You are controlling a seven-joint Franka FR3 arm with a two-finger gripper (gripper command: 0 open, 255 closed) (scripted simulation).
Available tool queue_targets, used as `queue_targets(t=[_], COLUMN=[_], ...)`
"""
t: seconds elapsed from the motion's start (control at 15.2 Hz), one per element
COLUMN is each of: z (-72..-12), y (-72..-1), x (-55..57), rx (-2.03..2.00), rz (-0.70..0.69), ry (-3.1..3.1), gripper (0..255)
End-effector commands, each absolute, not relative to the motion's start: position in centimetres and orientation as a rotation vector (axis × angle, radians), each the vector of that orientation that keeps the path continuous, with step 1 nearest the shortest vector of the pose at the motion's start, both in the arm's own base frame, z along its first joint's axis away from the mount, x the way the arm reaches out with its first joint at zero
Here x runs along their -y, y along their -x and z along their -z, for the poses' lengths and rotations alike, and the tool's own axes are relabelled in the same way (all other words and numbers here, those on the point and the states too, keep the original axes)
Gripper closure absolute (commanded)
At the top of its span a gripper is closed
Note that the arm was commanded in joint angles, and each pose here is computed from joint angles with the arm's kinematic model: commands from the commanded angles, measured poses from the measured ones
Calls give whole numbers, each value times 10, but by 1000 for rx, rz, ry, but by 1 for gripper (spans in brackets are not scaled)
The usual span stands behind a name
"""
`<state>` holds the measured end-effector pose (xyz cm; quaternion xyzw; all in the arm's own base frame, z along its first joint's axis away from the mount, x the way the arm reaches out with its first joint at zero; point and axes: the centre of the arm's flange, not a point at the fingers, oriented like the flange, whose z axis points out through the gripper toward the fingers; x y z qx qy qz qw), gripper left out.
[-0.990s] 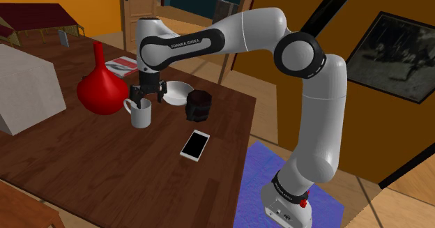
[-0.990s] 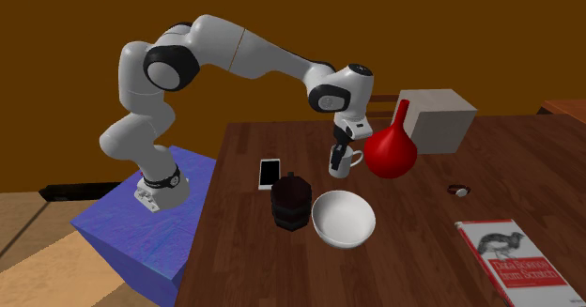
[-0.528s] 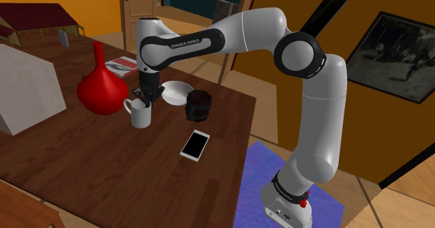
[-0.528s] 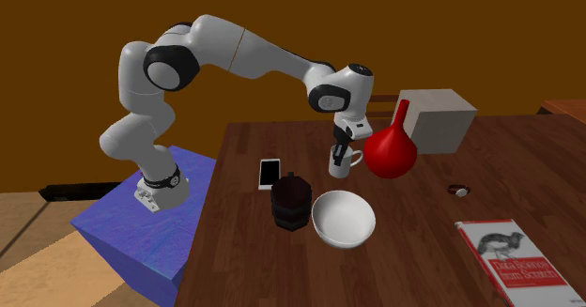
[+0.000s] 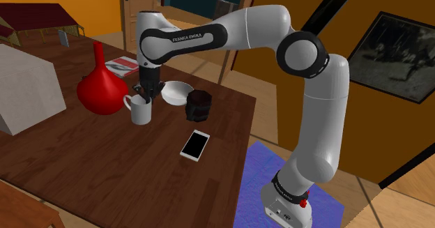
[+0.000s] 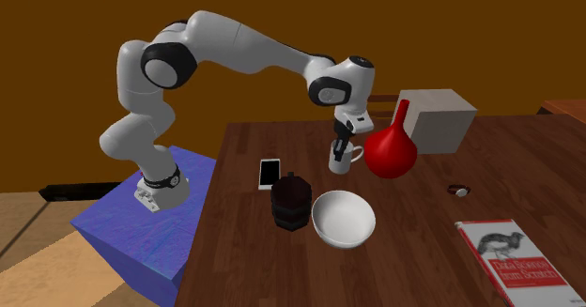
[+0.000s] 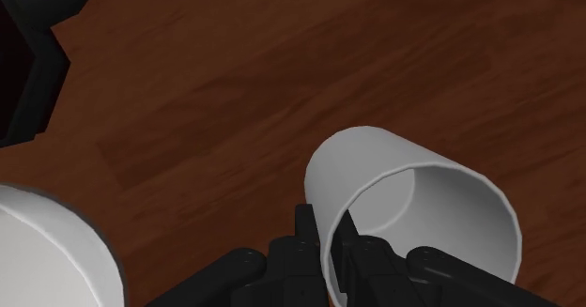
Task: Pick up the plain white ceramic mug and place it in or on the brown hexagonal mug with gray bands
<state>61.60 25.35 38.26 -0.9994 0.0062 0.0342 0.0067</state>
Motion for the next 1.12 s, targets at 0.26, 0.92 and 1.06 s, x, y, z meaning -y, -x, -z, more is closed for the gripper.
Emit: queue_targets(t=[0.26,0.92,1.06], z=[-414,-467,-478], y=[-617,-617,-617], x=[-254,-254,-254], rx=[-19,-19,-19], rz=[-107,-107,-107], ry=[3126,3126,3126], gripper=[255,255,255])
